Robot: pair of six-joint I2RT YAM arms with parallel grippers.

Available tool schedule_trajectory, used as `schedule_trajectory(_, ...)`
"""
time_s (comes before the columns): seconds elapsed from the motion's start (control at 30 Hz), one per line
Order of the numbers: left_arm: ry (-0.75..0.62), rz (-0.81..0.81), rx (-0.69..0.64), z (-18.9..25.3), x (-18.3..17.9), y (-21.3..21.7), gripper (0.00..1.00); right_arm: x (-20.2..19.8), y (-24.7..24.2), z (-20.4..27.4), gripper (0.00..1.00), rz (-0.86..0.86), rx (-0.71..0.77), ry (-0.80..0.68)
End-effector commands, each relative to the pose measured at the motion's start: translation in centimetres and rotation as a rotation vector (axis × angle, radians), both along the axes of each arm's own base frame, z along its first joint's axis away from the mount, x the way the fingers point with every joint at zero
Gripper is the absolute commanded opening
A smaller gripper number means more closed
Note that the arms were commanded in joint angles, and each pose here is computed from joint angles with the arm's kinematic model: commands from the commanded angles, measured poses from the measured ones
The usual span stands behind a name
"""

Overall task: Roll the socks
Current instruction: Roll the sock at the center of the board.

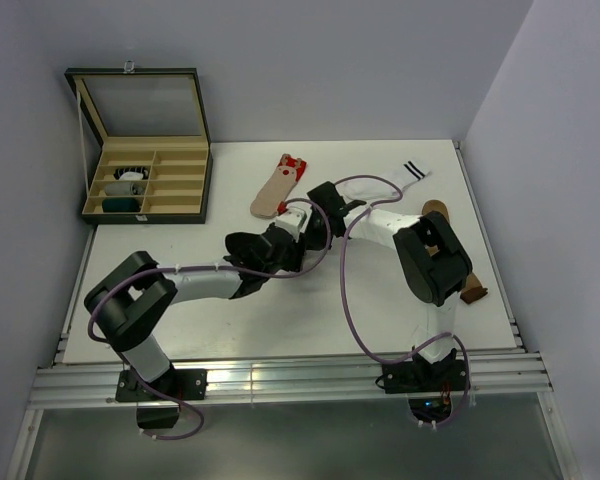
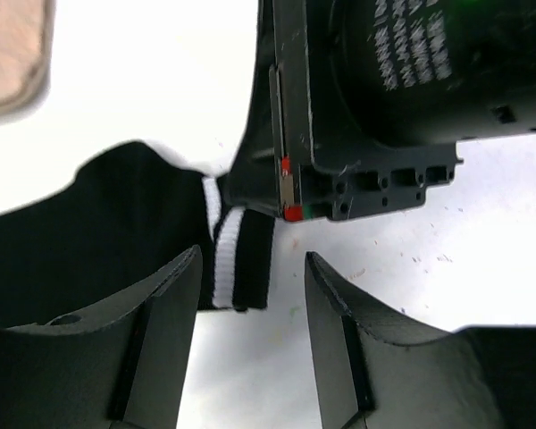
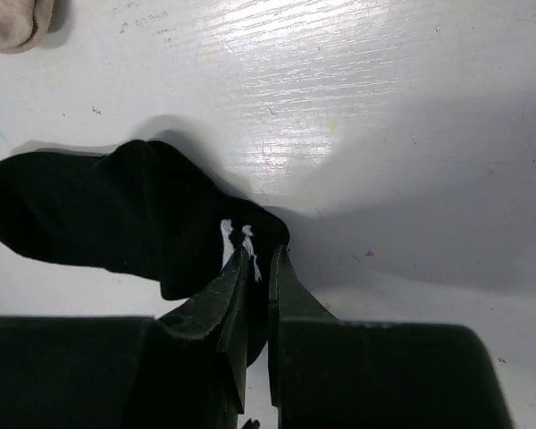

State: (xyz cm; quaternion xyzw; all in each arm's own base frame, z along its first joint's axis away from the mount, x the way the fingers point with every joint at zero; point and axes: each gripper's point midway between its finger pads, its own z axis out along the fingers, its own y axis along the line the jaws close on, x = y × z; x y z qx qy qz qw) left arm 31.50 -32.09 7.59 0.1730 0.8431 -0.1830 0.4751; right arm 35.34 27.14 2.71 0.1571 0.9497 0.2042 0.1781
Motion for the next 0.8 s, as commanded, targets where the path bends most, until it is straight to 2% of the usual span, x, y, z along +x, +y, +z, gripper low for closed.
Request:
schedule_trajectory(0.0,-0.112,-0.005,0.042,1.4,1.1,-0.4,0.54,-0.2,-0.4,0.1,0.00,0.009,-0.026,0.017)
schedule_trajectory(0.27,-0.079,-0.019,0.099,-0.5,0.6,-1.1,0.51,-0.2,-0.3,0.3,0.00,0.012,-0.022,0.016)
schedule_trajectory(0.37,-0.059,-0.019,0.110,-1.3,0.2,-1.0,0.47,-0.2,0.0,0.3,0.00,0.015,-0.008,0.023)
schedule_trajectory(0.47,-0.047,-0.024,0.114,-1.6,0.1,-1.1,0.32,-0.2,0.1,0.5,0.00,0.016,0.000,0.023)
schedule_trajectory(0.5,-0.043,-0.019,0.119,-1.7,0.2,-1.0,0.23,-0.1,0.2,0.5,0.00,0.019,0.006,0.016)
schedule_trajectory(0.57,-0.027,-0.012,0.130,-2.1,0.3,-1.0,0.13,-0.1,0.3,0.8,0.00,0.019,0.025,0.010)
schedule_trajectory(0.6,-0.024,-0.005,0.125,-2.0,0.5,-1.1,0.01,-0.1,0.3,1.1,0.00,0.016,0.038,-0.001)
schedule_trajectory(0.67,0.004,0.007,0.123,-2.4,0.7,-0.8,0.00,0.0,0.4,1.5,0.01,0.012,0.062,-0.013)
schedule_trajectory(0.7,0.009,0.012,0.116,-2.4,0.8,-0.7,0.01,0.1,0.5,2.0,0.07,0.007,0.086,-0.035)
schedule_trajectory(0.77,0.045,0.038,0.078,-2.1,1.2,0.0,0.00,0.4,0.2,2.5,0.12,-0.010,0.105,-0.059)
